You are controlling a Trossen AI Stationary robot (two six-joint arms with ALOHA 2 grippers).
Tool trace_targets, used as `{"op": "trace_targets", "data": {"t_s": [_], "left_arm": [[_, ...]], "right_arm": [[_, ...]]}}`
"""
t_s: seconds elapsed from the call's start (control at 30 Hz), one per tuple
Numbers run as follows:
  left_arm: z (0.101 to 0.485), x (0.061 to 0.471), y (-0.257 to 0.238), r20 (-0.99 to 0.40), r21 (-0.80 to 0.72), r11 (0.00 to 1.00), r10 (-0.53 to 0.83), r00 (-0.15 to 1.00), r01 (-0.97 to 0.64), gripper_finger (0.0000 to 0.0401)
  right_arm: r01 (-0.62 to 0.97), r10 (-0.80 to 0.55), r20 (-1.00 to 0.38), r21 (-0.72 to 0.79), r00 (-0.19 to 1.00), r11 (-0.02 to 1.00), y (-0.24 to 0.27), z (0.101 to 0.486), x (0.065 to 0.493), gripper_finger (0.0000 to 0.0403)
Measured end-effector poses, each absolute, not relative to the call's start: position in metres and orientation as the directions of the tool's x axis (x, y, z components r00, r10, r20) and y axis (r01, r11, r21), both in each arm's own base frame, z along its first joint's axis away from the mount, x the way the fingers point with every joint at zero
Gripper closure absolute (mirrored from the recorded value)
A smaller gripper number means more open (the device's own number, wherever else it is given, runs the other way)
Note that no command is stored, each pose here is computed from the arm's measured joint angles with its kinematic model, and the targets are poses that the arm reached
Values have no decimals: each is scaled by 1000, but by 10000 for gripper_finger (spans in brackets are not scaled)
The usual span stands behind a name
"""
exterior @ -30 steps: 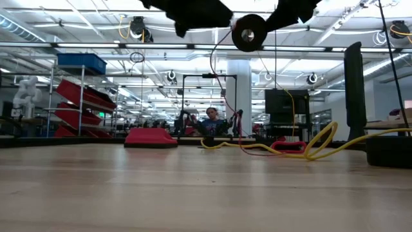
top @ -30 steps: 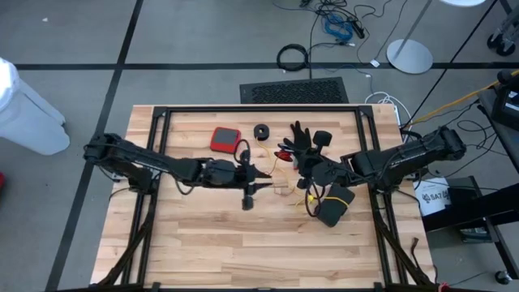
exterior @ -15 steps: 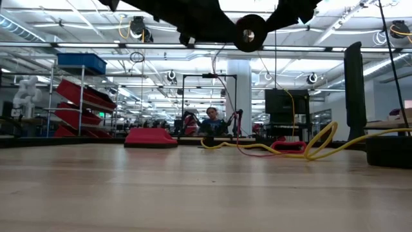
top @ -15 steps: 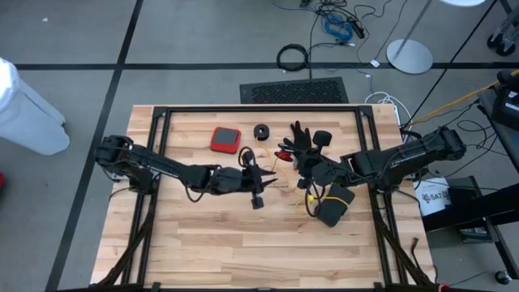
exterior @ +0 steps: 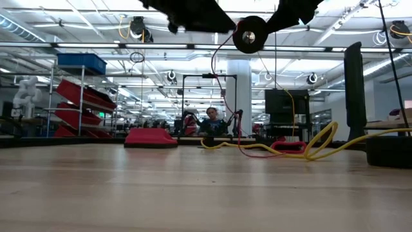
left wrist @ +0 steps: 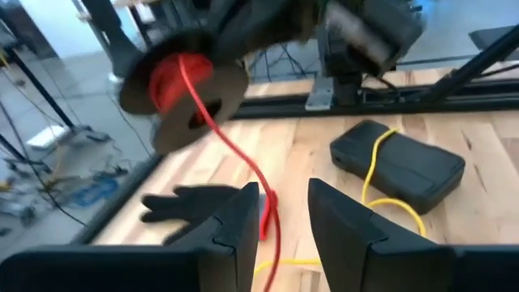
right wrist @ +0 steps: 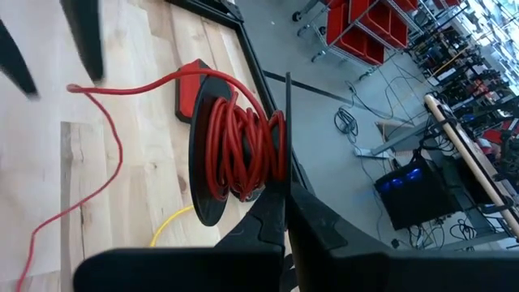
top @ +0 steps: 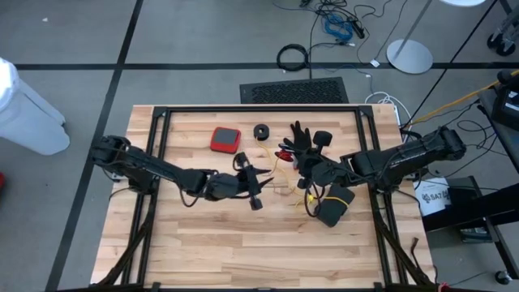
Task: Coil cords
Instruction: Uncoil the red wire from the spool
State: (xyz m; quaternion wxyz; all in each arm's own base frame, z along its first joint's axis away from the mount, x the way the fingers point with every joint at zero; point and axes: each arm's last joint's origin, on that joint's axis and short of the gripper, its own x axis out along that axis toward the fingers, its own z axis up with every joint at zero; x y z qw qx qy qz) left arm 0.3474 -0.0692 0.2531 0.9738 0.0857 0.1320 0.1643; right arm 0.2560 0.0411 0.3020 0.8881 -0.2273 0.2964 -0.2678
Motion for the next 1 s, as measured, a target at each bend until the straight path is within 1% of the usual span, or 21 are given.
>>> {"op": "trace_targets", "data": {"t_s": [0.13,0.2,0.33,0.43,0.6,0.7,0.77,0.87,0.9,1.0], "left_arm": [[251,351,-60,-226,184,928,362,904,-325,271],[251,352,-55,-230,171,933,351,908,-318,269],[253,355,-50,-220,135,953,296,930,-272,269],[252,355,-46,-230,104,954,299,926,-282,269],[252,356,-39,-229,92,953,304,925,-290,271],[253,357,-39,-219,94,953,301,928,-287,294],[254,357,-39,-205,108,953,301,931,-284,324],[256,357,-38,-189,130,951,301,935,-280,381],[257,357,-38,-182,135,951,301,936,-279,389],[259,358,-39,-162,138,951,297,941,-277,393]], "right_arm": [[341,-611,-405,-562,681,753,41,302,256,403],[340,-611,-406,-563,680,753,41,302,256,403],[339,-611,-407,-564,679,753,41,302,256,403],[342,-610,-405,-562,681,753,41,302,256,403],[343,-610,-404,-560,682,754,41,302,256,403],[343,-610,-404,-560,682,754,41,302,256,403],[343,-610,-404,-560,682,754,41,302,256,403],[343,-610,-404,-561,682,754,41,302,256,403],[343,-610,-404,-560,682,754,41,302,256,403],[343,-610,-404,-560,682,754,41,302,256,403]]}}
